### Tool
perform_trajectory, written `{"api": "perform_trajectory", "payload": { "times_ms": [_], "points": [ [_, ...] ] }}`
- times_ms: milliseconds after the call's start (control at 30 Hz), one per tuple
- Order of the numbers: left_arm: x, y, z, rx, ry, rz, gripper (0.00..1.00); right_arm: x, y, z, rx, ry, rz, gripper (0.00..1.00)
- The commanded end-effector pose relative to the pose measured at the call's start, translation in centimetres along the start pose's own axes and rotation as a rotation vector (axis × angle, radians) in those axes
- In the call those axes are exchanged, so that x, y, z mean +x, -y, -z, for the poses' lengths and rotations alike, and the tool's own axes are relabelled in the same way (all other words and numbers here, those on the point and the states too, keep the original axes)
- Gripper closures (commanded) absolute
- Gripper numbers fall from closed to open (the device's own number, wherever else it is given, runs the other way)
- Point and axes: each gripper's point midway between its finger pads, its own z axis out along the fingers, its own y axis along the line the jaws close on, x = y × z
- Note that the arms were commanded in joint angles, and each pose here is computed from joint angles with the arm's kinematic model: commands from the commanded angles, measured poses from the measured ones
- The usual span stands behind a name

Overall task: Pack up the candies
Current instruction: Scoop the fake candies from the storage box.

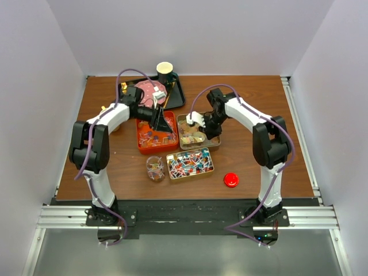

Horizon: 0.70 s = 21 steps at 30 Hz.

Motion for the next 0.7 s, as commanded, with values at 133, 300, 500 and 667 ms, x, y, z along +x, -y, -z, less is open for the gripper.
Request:
{"api": "perform_trajectory", "payload": {
  "times_ms": [133,300,500,667],
  "points": [
    [-0.8,-1.7,2.3,-0.078,0.001,-0.055,0.46,-2.0,0.2,3.2,0.029,0.05,0.013,1.0],
    [-0.6,-1.6,2.9,-0.11,-0.002,-0.067,0.46,-0.5,-0.6,2.1,0.001,0.024,-0.029,1.0],
    [0.1,-1.6,3.2,-0.134,-0.02,-0.072,0.46,1.6,-0.6,0.7,0.011,0.021,-0.082,1.0],
    [0.2,-1.9,3.7,-0.172,-0.037,-0.107,0.46,1.0,0.2,1.6,0.066,0.089,-0.113,1.0]
  ]
}}
